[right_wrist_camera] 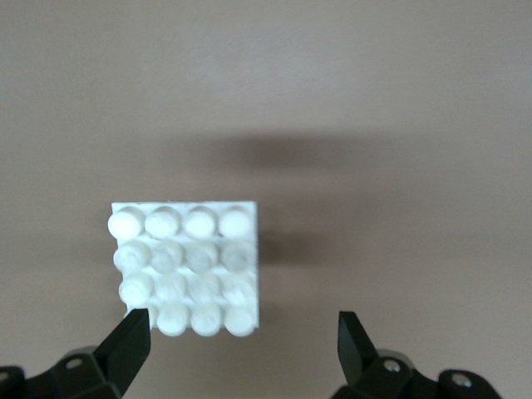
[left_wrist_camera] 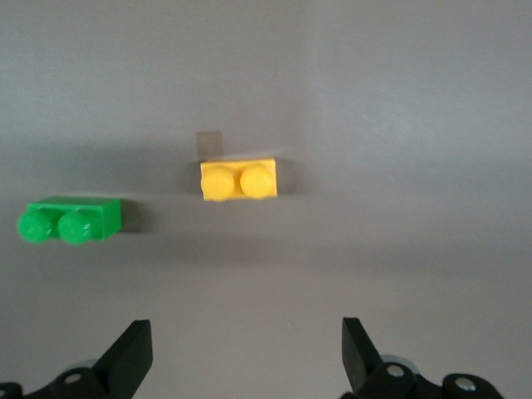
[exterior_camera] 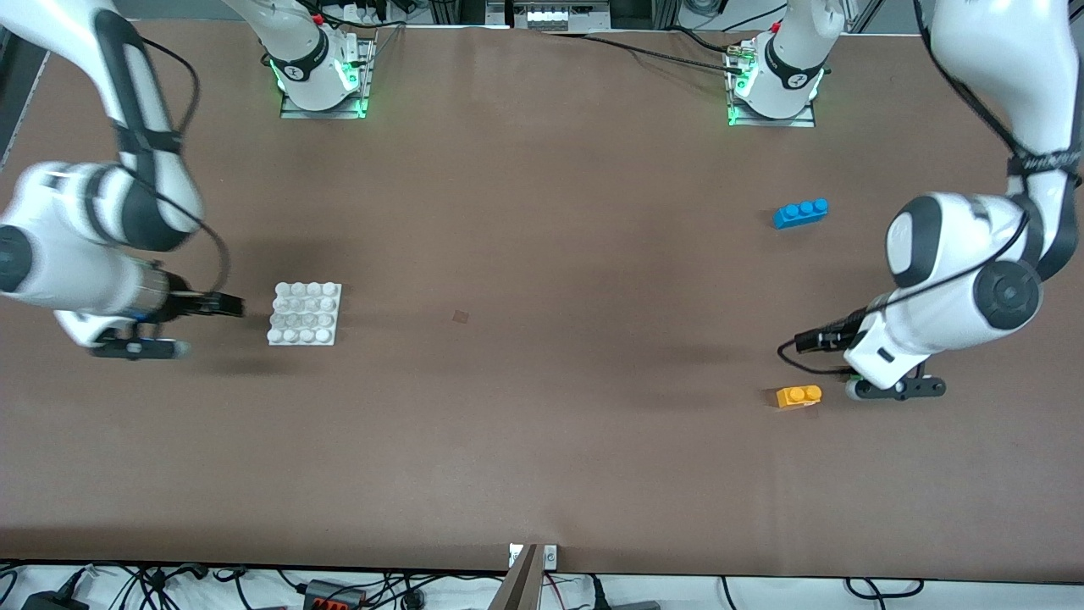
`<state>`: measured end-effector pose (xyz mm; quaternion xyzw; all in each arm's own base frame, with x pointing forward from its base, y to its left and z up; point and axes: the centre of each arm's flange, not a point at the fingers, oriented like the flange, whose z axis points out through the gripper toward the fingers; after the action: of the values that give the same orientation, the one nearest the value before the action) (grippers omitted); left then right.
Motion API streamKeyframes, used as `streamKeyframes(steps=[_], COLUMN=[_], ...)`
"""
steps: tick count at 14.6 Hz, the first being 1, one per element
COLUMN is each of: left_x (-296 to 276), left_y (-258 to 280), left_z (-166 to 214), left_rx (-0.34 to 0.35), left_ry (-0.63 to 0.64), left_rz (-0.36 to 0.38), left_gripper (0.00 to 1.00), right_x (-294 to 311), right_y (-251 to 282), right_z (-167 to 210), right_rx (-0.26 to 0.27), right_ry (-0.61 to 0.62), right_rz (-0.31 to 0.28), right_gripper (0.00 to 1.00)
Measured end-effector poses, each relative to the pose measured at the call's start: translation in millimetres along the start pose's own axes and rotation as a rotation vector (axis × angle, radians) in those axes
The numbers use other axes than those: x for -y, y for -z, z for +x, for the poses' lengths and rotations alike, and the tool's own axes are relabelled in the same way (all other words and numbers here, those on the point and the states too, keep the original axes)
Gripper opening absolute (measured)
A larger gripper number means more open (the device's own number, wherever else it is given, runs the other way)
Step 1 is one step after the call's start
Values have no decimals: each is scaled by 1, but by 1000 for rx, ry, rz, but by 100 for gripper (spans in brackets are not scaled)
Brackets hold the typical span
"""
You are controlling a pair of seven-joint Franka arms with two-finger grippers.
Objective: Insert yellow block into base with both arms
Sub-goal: 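Reach the right gripper to the white base while the left gripper reaches the yellow block, then grasp the white base with the right gripper while the left gripper grasps the yellow block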
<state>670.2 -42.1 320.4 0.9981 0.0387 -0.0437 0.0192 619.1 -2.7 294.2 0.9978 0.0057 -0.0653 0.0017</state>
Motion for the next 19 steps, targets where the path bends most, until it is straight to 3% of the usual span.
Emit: streamKeyframes(steps=[6, 12, 14, 16, 17, 19], left_x=[4, 5, 5, 5, 6, 7], left_y=[-74, -88, -91, -96, -100, -106], left_z=[17, 23, 25, 27, 27, 29], left_rx=[-55, -98, -116, -126, -129, -143], left_ry=[9, 10, 10, 11, 12, 9], left_rz=[-2, -5, -7, -7, -7, -8], left_gripper=[100, 100, 100, 100, 100, 100], right_x=[40, 32, 30, 30, 29, 26], right_y=[-72, -98, -102, -103, -103, -101], right_z=[1, -8, -8, -8, -8, -7], right_rx=[25, 64, 71, 72, 71, 69], right_ry=[53, 41, 37, 35, 34, 29], right_rz=[-4, -6, -6, -4, -4, -4], right_gripper=[100, 100, 95, 78, 78, 68])
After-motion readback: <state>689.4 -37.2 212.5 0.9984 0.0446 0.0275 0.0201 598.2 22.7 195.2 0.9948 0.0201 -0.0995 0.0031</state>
